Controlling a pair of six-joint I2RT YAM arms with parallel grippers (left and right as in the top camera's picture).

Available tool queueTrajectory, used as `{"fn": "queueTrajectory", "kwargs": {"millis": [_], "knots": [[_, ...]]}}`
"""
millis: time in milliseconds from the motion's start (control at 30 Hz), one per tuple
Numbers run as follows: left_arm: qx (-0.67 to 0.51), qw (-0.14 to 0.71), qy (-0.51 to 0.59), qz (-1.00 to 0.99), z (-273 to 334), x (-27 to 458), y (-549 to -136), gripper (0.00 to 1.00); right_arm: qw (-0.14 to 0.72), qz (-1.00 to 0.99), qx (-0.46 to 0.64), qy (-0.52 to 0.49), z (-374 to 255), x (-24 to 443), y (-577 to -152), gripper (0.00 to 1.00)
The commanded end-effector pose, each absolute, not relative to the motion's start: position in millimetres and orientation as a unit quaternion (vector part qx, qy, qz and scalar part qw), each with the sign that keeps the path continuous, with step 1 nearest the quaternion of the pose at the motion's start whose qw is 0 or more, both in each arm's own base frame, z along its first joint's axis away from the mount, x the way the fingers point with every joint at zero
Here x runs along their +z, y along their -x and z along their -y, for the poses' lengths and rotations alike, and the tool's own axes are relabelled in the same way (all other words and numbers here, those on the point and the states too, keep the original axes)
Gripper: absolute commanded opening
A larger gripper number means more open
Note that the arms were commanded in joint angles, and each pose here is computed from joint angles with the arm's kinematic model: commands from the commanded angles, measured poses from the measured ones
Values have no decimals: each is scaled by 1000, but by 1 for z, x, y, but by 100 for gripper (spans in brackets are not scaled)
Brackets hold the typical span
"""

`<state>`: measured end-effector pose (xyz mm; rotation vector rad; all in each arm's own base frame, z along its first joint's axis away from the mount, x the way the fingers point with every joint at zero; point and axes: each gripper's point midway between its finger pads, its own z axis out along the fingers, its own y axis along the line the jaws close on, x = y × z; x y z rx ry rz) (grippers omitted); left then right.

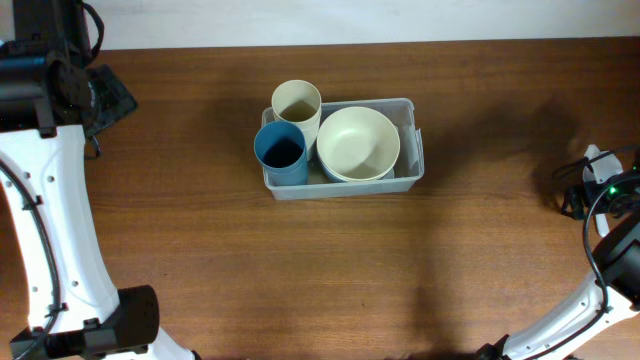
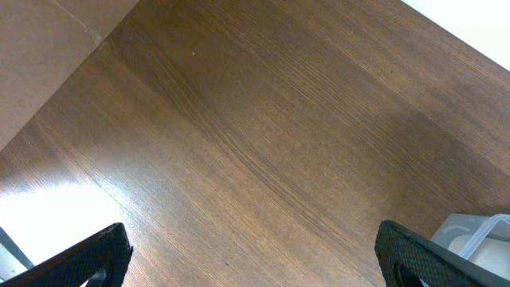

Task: Pack container
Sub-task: 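Lower the right gripper and grasp the white spoon's handle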

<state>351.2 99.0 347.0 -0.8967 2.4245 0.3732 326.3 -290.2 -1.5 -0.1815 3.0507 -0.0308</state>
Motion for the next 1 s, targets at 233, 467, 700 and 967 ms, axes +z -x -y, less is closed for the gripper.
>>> {"fn": "queueTrajectory", "kwargs": {"millis": [233, 467, 700, 967], "knots": [[142, 269, 339, -890, -102, 353, -345, 100, 40, -998, -12, 54, 292, -13, -325, 99], [142, 269, 339, -890, -102, 353, -345, 99, 47, -997, -19, 55, 295, -13, -328, 63], [142, 270, 339, -890, -102, 353, -345, 100, 47, -997, -20, 54, 295, -13, -328, 24], [142, 269, 339, -890, -102, 353, -345, 99, 52, -998, -21, 19, 294, -10, -334, 4]]}}
